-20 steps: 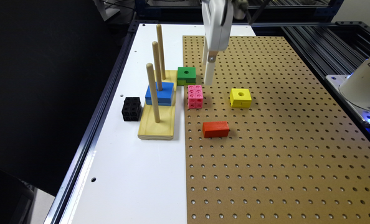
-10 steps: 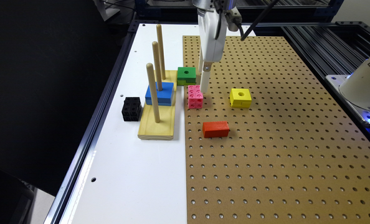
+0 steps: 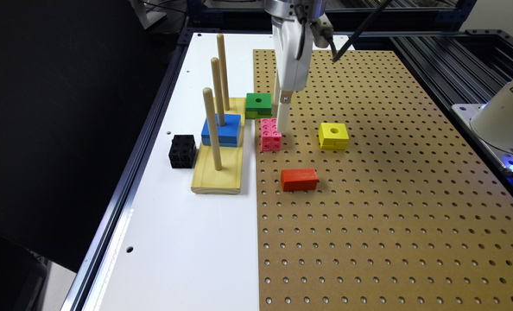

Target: Pick up pink block.

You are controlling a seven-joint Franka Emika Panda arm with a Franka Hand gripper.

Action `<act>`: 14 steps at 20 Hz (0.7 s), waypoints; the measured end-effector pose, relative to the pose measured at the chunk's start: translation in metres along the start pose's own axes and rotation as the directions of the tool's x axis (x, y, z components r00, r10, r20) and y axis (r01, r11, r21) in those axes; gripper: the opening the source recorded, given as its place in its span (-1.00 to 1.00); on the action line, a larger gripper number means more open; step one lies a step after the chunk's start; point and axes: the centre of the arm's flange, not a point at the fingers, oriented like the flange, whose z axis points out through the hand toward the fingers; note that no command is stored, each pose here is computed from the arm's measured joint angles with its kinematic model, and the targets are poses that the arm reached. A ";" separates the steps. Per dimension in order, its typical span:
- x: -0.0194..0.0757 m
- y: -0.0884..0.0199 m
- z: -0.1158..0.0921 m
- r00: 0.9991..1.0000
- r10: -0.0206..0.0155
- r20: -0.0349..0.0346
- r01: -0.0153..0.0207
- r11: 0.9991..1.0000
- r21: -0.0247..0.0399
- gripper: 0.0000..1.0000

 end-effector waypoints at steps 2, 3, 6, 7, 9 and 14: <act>0.0017 -0.002 0.003 1.000 0.000 0.002 0.000 1.000 -0.001 1.00; 0.0025 -0.003 0.004 1.000 0.000 0.002 0.000 1.000 -0.001 1.00; 0.0027 -0.003 0.009 1.000 0.001 0.007 -0.001 1.000 -0.006 1.00; 0.0025 -0.002 0.015 1.000 0.001 0.009 -0.001 1.000 -0.007 1.00; 0.0025 -0.002 0.026 1.000 0.002 0.009 -0.002 1.000 -0.006 1.00; 0.0049 -0.004 0.038 1.000 0.003 0.006 -0.003 1.000 -0.001 1.00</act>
